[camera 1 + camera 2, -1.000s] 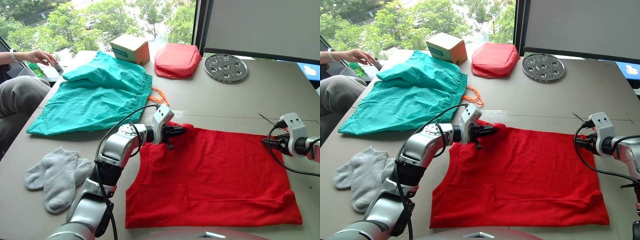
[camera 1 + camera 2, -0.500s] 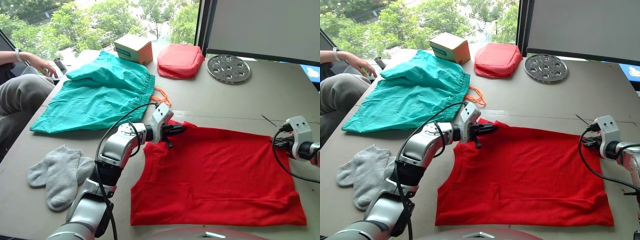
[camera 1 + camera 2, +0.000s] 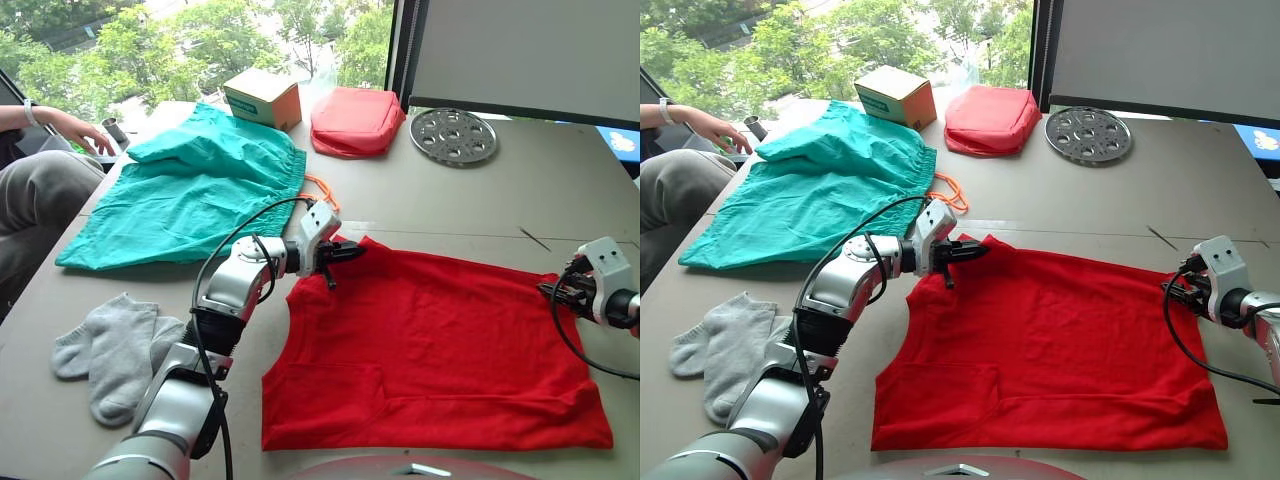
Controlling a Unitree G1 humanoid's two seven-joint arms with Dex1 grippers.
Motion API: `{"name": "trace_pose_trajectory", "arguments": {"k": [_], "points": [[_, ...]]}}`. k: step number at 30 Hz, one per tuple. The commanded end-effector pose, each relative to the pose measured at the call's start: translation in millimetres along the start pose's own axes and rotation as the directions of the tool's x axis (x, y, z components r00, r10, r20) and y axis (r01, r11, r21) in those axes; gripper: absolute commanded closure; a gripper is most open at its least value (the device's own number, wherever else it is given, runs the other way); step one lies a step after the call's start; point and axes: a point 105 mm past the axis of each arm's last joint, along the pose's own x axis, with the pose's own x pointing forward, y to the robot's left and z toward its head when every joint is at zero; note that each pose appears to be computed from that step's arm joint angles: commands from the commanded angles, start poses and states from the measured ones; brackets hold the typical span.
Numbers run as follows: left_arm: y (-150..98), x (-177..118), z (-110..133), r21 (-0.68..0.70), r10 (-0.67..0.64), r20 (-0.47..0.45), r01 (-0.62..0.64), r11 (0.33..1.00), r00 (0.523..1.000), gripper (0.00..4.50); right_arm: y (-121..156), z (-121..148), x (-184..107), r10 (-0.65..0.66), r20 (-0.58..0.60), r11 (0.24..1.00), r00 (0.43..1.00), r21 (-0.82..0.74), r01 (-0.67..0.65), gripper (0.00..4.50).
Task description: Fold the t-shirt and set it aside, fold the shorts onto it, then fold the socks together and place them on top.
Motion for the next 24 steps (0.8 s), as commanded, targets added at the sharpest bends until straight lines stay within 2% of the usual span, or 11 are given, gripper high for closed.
{"name": "trace_pose_trajectory", "arguments": {"k": [1,4,7,14,15,16,20,24], "points": [[-3.8,1.5,11.6,0.044,-0.019,0.024,0.018,0.999,1.000,4.50,-5.2,8.4,1.8,-0.033,0.024,0.999,0.999,0.019,0.032,1.62],[-5.5,1.5,10.7,0.039,-0.022,0.023,0.021,0.999,0.999,4.50,-9.0,13.7,3.0,-0.046,0.040,0.996,0.998,0.072,0.043,1.62],[-7.0,2.0,10.0,0.036,-0.024,0.023,0.023,0.999,0.999,4.50,-11.1,10.9,4.8,-0.041,0.007,0.994,0.999,0.098,0.040,1.62],[-7.5,2.5,10.8,0.030,-0.020,0.029,0.019,0.999,0.999,4.50,-10.8,-4.3,5.5,-0.027,-0.065,0.991,0.997,0.132,0.035,1.62],[-7.7,2.5,10.9,0.030,-0.020,0.029,0.019,0.999,0.999,4.50,-10.9,-5.2,5.7,-0.028,-0.070,0.990,0.997,0.134,0.037,2.13],[-7.8,2.5,10.9,0.030,-0.019,0.030,0.019,0.999,0.999,4.50,-10.9,-5.7,5.6,-0.028,-0.072,0.990,0.997,0.133,0.038,2.38],[-7.3,1.5,10.2,0.030,-0.017,0.027,0.016,0.999,0.999,4.50,-9.6,-5.0,3.5,-0.019,-0.064,0.991,0.998,0.128,0.027,4.38],[-5.0,1.0,10.4,0.036,-0.013,0.028,0.012,0.999,1.000,4.50,-9.2,1.1,-0.9,-0.016,-0.029,0.993,0.999,0.116,0.020,4.48]]}}
